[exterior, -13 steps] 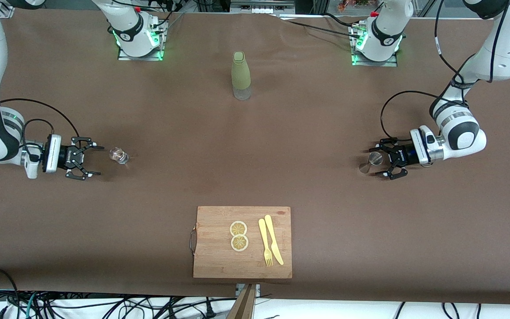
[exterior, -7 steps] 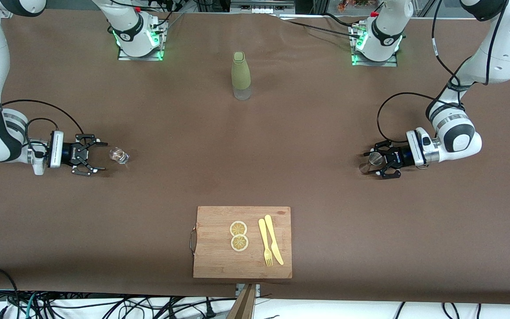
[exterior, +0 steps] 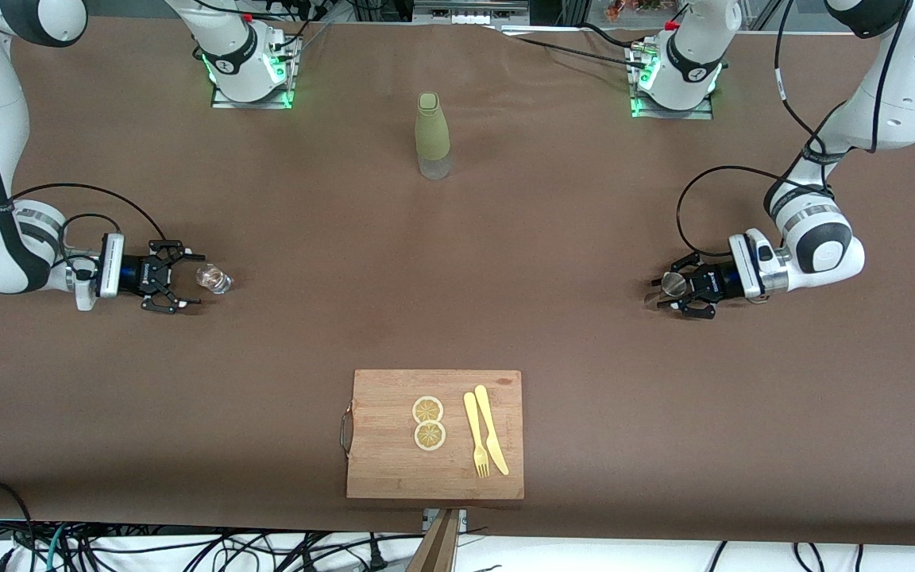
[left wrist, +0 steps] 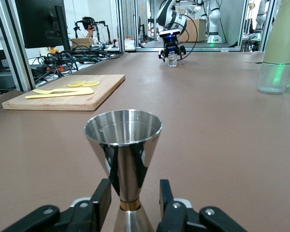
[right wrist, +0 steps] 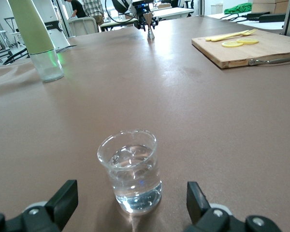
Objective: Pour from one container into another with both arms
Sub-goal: 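Lift the jigger with the left gripper while the right gripper lifts the glass, then bring the glass above the jigger held by the left gripper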
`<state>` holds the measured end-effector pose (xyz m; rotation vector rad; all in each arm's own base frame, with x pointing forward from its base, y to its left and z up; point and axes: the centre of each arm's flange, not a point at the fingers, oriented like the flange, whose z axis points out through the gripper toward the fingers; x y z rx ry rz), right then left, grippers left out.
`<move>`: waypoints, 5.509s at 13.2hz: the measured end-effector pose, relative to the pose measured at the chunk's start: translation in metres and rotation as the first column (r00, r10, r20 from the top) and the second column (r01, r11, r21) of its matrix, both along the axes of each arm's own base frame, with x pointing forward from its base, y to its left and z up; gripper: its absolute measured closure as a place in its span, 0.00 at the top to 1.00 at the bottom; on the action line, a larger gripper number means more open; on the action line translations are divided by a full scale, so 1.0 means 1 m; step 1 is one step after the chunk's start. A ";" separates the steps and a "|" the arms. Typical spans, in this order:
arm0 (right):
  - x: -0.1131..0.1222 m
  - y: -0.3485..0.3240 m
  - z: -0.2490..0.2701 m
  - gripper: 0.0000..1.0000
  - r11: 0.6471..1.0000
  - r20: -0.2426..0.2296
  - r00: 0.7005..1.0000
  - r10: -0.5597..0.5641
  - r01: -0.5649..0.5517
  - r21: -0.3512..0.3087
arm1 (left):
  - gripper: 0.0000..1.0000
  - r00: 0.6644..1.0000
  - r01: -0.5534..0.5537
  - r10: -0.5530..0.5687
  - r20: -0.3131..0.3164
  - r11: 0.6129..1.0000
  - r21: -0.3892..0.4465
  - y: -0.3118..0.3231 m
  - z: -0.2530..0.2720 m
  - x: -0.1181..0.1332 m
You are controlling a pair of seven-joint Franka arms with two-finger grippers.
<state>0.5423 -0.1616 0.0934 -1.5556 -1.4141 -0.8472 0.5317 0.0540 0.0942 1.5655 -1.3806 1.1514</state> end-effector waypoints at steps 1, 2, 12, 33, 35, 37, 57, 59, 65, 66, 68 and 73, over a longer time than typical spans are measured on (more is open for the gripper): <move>0.000 0.001 0.000 1.00 1.000 0.001 1.000 -0.005 0.005 0.006 | 0.46 1.000 -0.004 0.004 0.000 1.000 -0.002 0.000 0.000 0.000; 0.001 0.001 -0.001 1.00 1.000 0.004 1.000 -0.013 0.013 0.013 | 0.37 1.000 -0.006 0.006 0.000 1.000 -0.002 0.000 0.000 0.000; 0.004 0.029 -0.018 1.00 0.997 0.009 1.000 -0.025 0.024 0.072 | 0.21 1.000 -0.028 0.028 -0.004 1.000 0.002 0.011 0.004 0.006; 0.000 0.049 -0.032 0.59 0.991 -0.009 1.000 -0.008 0.009 0.135 | 0.21 0.966 0.083 -0.056 -0.253 0.992 0.099 -0.320 0.086 0.012; 0.000 0.049 -0.032 0.56 0.991 -0.008 1.000 -0.009 0.010 0.135 | 0.21 0.959 0.081 -0.039 -0.279 0.987 0.142 -0.368 0.097 0.005; 0.000 0.049 -0.033 0.49 0.990 -0.007 1.000 -0.014 0.015 0.137 | 0.21 0.951 0.087 -0.038 -0.308 0.985 0.149 -0.411 0.110 -0.001; 0.064 0.125 0.024 0.43 0.976 0.016 0.999 0.031 -0.034 0.214 | 0.21 0.933 -0.148 0.205 -0.296 0.968 0.203 -0.610 0.106 0.033; 0.075 0.136 0.044 0.43 0.975 0.004 0.999 0.035 -0.036 0.217 | 0.21 0.933 -0.150 0.207 -0.296 0.968 0.203 -0.610 0.106 0.033; 0.090 0.182 0.073 0.43 0.978 -0.042 0.998 0.046 -0.036 0.203 | 0.21 0.931 -0.153 0.213 -0.298 0.965 0.212 -0.609 0.099 0.033; 0.093 0.189 0.078 0.43 0.980 -0.052 0.998 0.039 -0.029 0.195 | 0.21 0.930 -0.153 0.214 -0.299 0.965 0.213 -0.608 0.098 0.033; 0.099 0.196 0.093 0.43 0.984 -0.071 0.997 0.025 -0.012 0.176 | 0.21 0.928 -0.153 0.216 -0.304 0.964 0.219 -0.608 0.093 0.032; 0.107 0.196 0.118 0.43 0.990 -0.104 0.994 -0.016 0.030 0.139 | 0.21 0.927 -0.150 0.220 -0.303 0.960 0.238 -0.614 0.081 0.021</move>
